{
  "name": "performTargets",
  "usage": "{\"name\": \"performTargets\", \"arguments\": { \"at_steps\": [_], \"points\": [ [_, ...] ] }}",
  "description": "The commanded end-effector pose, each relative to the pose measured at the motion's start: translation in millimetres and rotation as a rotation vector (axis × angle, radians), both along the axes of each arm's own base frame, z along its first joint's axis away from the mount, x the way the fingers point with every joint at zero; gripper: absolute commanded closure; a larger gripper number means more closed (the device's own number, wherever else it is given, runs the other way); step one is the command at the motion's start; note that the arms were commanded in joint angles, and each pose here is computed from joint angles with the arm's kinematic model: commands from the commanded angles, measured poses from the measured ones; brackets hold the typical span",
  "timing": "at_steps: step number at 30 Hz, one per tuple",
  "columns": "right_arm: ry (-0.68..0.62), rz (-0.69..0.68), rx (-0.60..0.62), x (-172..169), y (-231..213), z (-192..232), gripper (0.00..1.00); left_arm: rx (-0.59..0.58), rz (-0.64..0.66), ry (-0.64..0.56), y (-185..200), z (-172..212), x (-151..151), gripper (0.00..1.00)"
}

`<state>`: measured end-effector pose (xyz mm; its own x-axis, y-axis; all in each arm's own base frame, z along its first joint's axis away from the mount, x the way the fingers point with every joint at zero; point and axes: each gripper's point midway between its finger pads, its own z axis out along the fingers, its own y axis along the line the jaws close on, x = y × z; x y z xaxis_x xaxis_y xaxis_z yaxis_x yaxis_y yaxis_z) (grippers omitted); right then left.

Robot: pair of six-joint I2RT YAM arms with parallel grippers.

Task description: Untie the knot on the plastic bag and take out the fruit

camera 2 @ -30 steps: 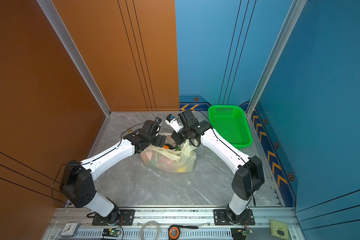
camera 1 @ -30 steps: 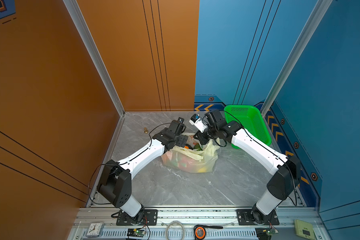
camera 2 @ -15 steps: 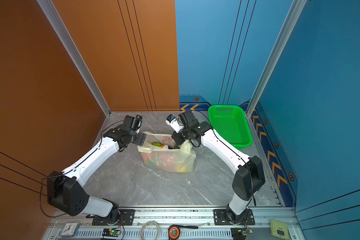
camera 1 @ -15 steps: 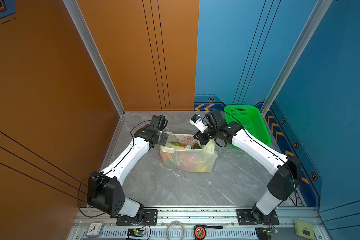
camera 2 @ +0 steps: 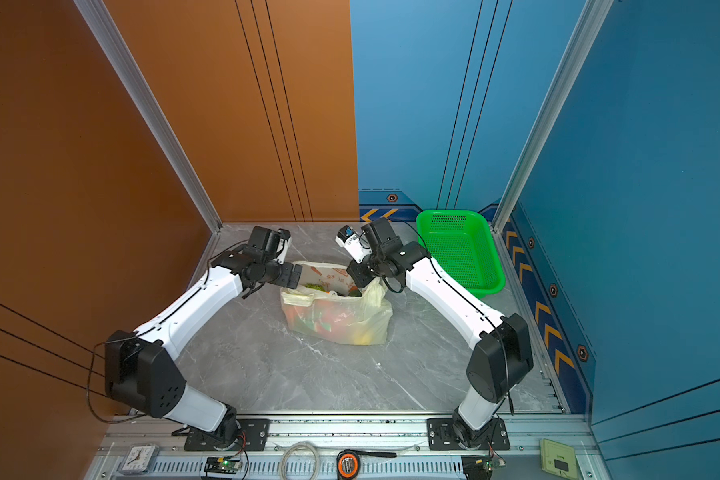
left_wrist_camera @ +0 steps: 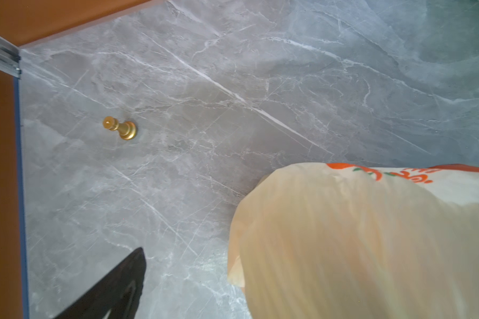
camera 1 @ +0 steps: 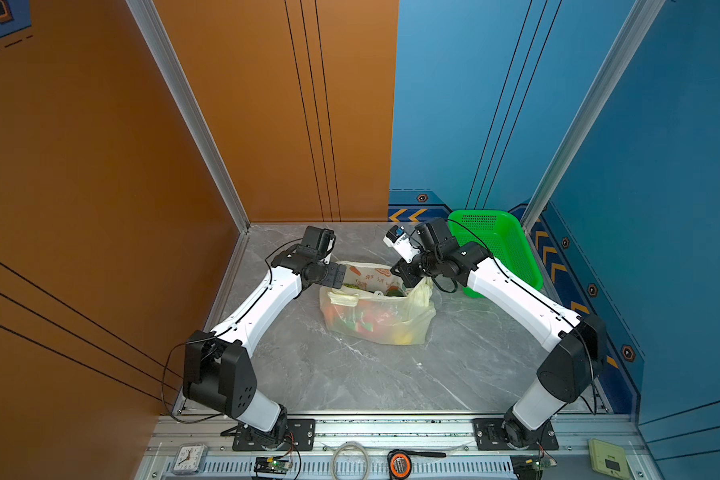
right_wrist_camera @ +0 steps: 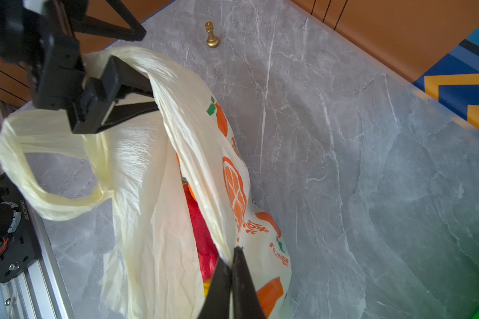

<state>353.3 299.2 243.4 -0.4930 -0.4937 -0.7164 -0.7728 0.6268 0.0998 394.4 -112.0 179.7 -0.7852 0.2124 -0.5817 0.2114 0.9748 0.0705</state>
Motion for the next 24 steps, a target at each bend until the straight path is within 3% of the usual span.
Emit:
{"name": "performTargets", "arguments": {
  "at_steps": [1, 7, 9, 13, 14, 17, 24],
  "points": [
    [-0.029, -0.009, 0.027, -5.2, -0.9, 15.6, 1.0, -0.075, -0.002, 0.005, -16.0, -9.8, 9.5, 0.07],
    [-0.03, -0.037, -0.003, -4.6, -12.4, 7.2, 1.0, -0.019, 0.005, 0.016, -2.9, -1.2, 4.1, 0.46],
    [-0.031, -0.052, -0.013, -2.0, -17.8, 4.7, 1.0, -0.011, -0.015, 0.029, -1.2, 3.6, -4.8, 0.68],
    [-0.031, -0.086, -0.024, 5.8, -25.6, 2.5, 1.0, -0.05, -0.059, 0.065, -6.5, 14.4, -24.8, 0.95],
    [-0.029, -0.097, -0.026, 8.8, -27.5, 1.7, 1.0, -0.067, -0.072, 0.078, -9.2, 17.5, -30.6, 1.0],
    [-0.004, -0.107, -0.039, 11.4, -28.1, -2.7, 0.97, -0.136, -0.12, 0.119, -22.5, 27.5, -47.8, 1.0],
    [0.07, -0.067, -0.008, -20.1, -21.4, 20.3, 0.36, -0.235, -0.204, 0.197, -56.9, 41.4, -81.4, 1.0]
  ]
}}
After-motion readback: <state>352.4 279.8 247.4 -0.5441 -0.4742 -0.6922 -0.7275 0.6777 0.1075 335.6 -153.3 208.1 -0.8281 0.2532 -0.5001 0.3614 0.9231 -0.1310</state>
